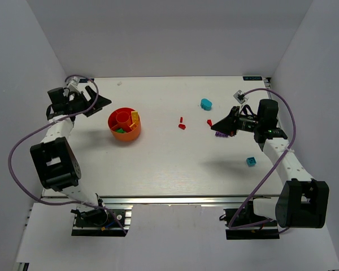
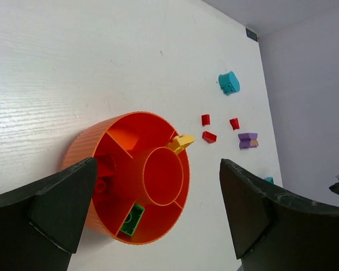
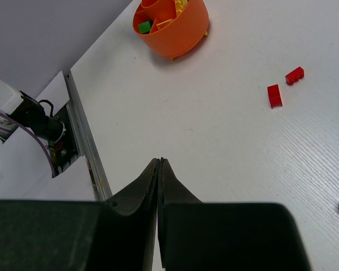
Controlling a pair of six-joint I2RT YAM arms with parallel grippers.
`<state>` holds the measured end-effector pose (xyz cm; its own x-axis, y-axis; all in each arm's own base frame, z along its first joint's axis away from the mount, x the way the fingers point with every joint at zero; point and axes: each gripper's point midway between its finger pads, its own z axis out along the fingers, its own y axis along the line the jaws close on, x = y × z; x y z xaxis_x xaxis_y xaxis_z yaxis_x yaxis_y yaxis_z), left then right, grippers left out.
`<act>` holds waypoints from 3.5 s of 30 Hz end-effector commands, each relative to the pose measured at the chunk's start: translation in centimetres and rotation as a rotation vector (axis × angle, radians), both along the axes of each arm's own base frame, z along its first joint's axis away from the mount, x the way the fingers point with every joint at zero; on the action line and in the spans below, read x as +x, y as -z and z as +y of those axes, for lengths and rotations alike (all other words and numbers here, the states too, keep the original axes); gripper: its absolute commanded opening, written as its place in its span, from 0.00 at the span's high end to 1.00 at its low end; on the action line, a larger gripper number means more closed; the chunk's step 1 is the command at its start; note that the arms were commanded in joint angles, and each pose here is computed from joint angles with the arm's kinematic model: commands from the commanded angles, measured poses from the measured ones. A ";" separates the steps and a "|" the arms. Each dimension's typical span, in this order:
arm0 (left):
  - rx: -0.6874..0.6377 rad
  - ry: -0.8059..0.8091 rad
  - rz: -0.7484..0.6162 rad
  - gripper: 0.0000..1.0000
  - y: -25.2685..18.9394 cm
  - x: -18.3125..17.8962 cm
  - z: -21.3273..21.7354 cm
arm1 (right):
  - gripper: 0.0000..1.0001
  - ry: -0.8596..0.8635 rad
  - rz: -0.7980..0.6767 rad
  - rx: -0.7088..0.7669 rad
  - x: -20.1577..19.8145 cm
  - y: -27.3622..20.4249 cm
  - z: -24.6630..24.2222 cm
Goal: Sort the legos into containers by color
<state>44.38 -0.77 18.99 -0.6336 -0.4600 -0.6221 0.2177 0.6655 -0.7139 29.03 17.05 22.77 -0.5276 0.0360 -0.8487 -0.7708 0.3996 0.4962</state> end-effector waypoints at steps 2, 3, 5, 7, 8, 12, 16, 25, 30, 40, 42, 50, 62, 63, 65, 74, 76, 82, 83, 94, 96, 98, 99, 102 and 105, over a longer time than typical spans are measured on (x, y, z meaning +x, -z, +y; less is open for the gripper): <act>0.105 -0.106 -0.157 0.02 -6.7 -0.5 1.2 | 0.91 -0.039 -0.040 0.001 -0.3 0.0 0.3; 0.130 -0.131 -0.205 0.02 -8.8 -1.3 1.3 | 0.89 -0.040 -0.057 -0.004 -0.2 -0.2 0.2; 0.146 -0.199 -0.211 0.02 -9.4 -2.5 1.6 | 0.79 -0.071 -0.081 -0.021 -0.7 0.0 0.3; 0.163 -0.236 -0.247 0.02 -10.2 -5.0 0.9 | 0.73 -0.097 -0.140 -0.058 -0.8 0.0 0.6; 0.142 -0.246 -0.253 0.02 -10.5 -6.0 0.5 | 0.65 -0.111 -0.158 -0.071 -0.9 0.1 0.8; 0.100 -0.223 -0.283 0.02 -10.3 -10.0 -1.4 | 0.45 -0.111 -0.273 -0.177 -0.3 0.0 1.2; 0.032 -0.148 -0.289 0.02 -8.8 -13.1 -3.9 | 0.36 -0.177 -0.402 -0.290 0.5 0.4 2.7; 0.215 -0.251 -0.099 0.02 -2.3 -15.2 -1.6 | 0.37 -0.139 -0.258 -0.695 8.1 8.4 5.8; 0.304 -0.337 -0.195 0.02 -3.8 -16.6 -0.4 | 0.40 -0.049 -0.155 -0.781 12.5 10.9 6.9; 0.342 -0.377 -0.249 0.02 -4.5 -17.9 -0.1 | 0.38 -0.104 -0.115 -0.812 14.2 14.8 9.5; 0.343 -0.376 -0.248 0.02 -4.4 -17.9 -0.1 | 0.37 -0.137 -0.122 -0.791 14.0 15.1 10.1; 0.342 -0.372 -0.253 0.02 -4.4 -18.1 -0.3 | 0.37 -0.198 -0.098 -0.785 13.8 17.3 11.2; 0.340 -0.366 -0.252 0.02 -4.4 -18.1 -0.3 | 0.50 -0.195 -0.106 -0.809 14.3 19.0 11.5; 0.339 -0.364 -0.249 0.02 -4.3 -18.0 -0.4 | 0.53 -0.195 -0.106 -0.809 14.3 19.1 11.5; 0.339 -0.368 -0.249 0.02 -4.3 -18.0 -0.3 | 0.56 -0.200 -0.111 -0.810 14.2 19.3 11.7; 0.339 -0.366 -0.250 0.02 -4.3 -18.3 -0.4 | 1.00 -0.259 -0.108 -0.795 12.4 18.6 11.8; 0.340 -0.366 -0.262 0.02 -4.5 -18.3 -0.5 | 1.00 -0.309 -0.142 -0.778 11.2 16.4 12.0; 0.341 -0.378 -0.257 0.02 -4.6 -18.3 -0.3 | 1.00 -0.488 -0.463 -0.732 9.0 4.9 15.8; 0.344 -0.380 -0.264 0.02 -4.8 -18.3 -0.2 | 1.00 -0.507 -0.529 -0.743 8.8 3.6 16.8; 0.288 -0.346 -0.247 0.02 -4.9 -18.1 -1.1 | 1.00 -0.493 -1.153 -0.664 7.1 -6.4 29.2; 0.201 -0.312 -0.209 0.02 -5.1 -17.9 -2.2 | 1.00 -0.463 -1.196 -0.613 6.4 -7.9 30.7; 0.094 -0.249 -0.163 0.02 -5.4 -17.6 -3.5 | 1.00 -0.449 -1.218 -0.583 5.6 -8.7 31.4; 0.057 -0.239 -0.152 0.02 -5.6 -17.5 -3.9 | 1.00 -0.447 -1.222 -0.578 5.3 -8.8 31.4; -0.074 -0.186 -0.114 0.02 -6.0 -17.6 -5.3 | 1.00 -0.467 -1.203 -0.560 4.1 -8.3 31.2; -0.173 -0.134 -0.092 0.02 -6.4 -17.9 -6.5 | 1.00 -0.495 -1.154 -0.545 2.6 -7.4 31.2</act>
